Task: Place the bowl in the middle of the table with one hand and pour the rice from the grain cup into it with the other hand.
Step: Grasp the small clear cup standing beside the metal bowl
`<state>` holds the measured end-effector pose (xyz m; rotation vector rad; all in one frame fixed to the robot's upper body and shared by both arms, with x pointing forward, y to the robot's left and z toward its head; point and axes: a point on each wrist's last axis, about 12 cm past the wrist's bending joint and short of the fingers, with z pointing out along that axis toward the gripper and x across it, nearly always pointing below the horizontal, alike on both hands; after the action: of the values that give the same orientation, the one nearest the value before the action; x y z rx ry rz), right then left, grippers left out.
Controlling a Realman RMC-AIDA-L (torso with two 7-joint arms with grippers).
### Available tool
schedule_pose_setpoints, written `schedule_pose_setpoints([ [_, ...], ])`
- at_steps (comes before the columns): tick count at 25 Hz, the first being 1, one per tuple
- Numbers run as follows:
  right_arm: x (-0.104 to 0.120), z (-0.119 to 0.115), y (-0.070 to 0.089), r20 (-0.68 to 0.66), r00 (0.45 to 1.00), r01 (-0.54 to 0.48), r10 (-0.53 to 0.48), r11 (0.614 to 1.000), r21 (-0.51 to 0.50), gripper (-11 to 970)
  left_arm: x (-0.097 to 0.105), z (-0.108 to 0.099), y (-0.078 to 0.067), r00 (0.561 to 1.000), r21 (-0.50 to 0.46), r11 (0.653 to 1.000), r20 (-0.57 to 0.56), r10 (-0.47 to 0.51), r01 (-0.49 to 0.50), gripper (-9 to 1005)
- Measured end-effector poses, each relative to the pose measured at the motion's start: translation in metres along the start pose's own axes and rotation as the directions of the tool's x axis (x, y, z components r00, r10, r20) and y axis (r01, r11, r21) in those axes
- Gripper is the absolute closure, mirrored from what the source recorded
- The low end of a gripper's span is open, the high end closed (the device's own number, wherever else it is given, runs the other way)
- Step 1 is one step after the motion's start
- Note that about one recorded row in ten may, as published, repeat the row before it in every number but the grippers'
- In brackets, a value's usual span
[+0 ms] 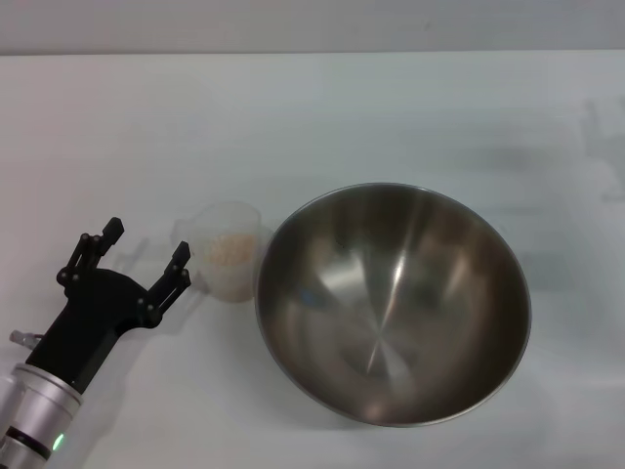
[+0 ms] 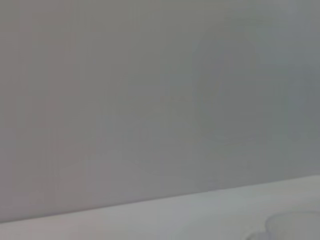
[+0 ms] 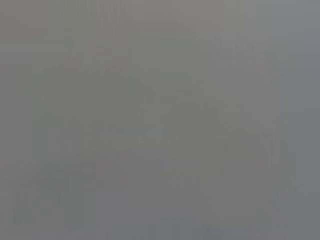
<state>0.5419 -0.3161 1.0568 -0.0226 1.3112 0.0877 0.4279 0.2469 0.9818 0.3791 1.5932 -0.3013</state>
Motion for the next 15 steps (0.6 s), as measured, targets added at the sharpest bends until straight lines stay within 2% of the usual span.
schedule_pose_setpoints([
  [15,-0.001,0.002,0.001,0.005,1.000,-0.002,0.002,1.000,-0.003,484,0.000,0.021,0.010,0.998,-0.001,0.999,-0.047,0.033,-0.033,226],
])
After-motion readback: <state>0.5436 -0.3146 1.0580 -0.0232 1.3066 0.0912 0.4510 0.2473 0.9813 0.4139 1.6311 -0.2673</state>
